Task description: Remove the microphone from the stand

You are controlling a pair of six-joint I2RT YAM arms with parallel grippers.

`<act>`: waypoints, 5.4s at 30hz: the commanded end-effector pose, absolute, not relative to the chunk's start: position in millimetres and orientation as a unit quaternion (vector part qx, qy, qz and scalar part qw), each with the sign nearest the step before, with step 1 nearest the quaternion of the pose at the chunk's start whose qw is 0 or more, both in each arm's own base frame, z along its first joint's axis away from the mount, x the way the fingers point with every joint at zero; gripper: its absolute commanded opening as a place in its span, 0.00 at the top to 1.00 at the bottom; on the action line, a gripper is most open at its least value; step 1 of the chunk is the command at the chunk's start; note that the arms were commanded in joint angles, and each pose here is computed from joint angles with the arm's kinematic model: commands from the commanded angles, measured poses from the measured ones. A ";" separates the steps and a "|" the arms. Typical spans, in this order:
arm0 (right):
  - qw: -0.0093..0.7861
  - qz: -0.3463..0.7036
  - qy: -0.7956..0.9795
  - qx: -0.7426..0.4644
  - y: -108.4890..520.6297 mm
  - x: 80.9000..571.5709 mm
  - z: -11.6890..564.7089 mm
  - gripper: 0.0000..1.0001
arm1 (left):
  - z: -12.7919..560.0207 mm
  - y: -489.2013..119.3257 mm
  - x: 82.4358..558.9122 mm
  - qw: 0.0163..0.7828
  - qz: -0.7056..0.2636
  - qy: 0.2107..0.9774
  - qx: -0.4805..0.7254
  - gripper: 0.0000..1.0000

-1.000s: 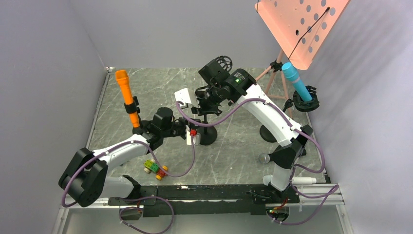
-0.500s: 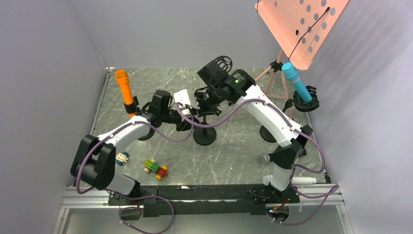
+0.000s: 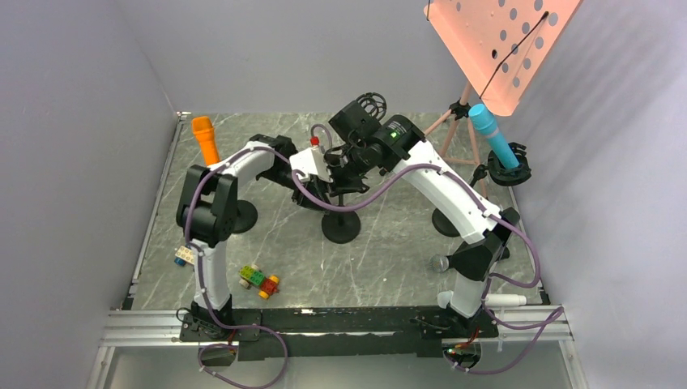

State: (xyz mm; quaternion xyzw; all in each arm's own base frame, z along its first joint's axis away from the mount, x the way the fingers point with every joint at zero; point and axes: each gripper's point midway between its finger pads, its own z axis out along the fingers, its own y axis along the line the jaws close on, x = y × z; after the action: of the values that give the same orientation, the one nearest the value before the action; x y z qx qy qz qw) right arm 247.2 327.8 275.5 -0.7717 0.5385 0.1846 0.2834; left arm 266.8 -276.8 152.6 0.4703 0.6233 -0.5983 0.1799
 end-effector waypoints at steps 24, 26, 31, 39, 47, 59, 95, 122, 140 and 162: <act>0.301 0.160 0.529 -0.777 330.9 257.7 274.6 1.00 | 195.1 -258.6 285.6 0.248 -0.492 0.732 0.401 0.01; 0.302 0.158 0.529 -0.777 330.1 258.8 274.5 1.00 | 193.2 -249.8 303.7 0.259 -0.457 0.763 0.376 0.01; 0.307 0.143 0.551 -0.763 330.0 268.8 272.7 1.00 | 209.0 -223.4 341.8 0.344 -0.378 0.798 0.319 0.01; 0.272 0.138 0.579 -0.757 324.1 269.0 250.5 1.00 | 304.9 -190.2 361.7 0.506 -0.316 0.771 0.225 0.01; 0.231 0.138 0.581 -0.768 320.6 267.1 204.7 1.00 | 407.3 -179.4 346.4 0.598 -0.336 0.694 0.217 0.01; 0.260 0.106 0.632 -0.722 337.6 312.3 168.8 1.00 | 485.5 -148.6 315.1 0.698 -0.255 0.630 0.227 0.01; 0.559 0.271 0.624 -0.474 349.8 397.0 406.3 0.02 | 346.9 -11.3 296.5 0.598 -0.048 0.799 -0.020 0.01; 0.512 0.241 0.686 -0.458 299.3 359.6 372.6 0.07 | 283.1 -65.2 322.1 0.571 -0.158 0.774 0.223 0.55; 0.470 0.324 0.577 -0.585 291.8 278.0 292.4 0.02 | 299.5 -225.8 241.8 0.456 -0.425 0.555 0.551 0.65; 0.477 0.311 0.591 -0.572 270.2 262.1 242.2 0.02 | 308.3 -258.9 274.6 0.518 -0.292 0.587 0.549 0.12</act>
State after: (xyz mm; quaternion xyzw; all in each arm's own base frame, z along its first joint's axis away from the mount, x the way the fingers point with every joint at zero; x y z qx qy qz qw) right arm 259.3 270.4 219.2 -0.5627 0.6285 0.3169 0.4334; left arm 258.4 -254.5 263.6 0.5835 0.5946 -0.3166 0.4536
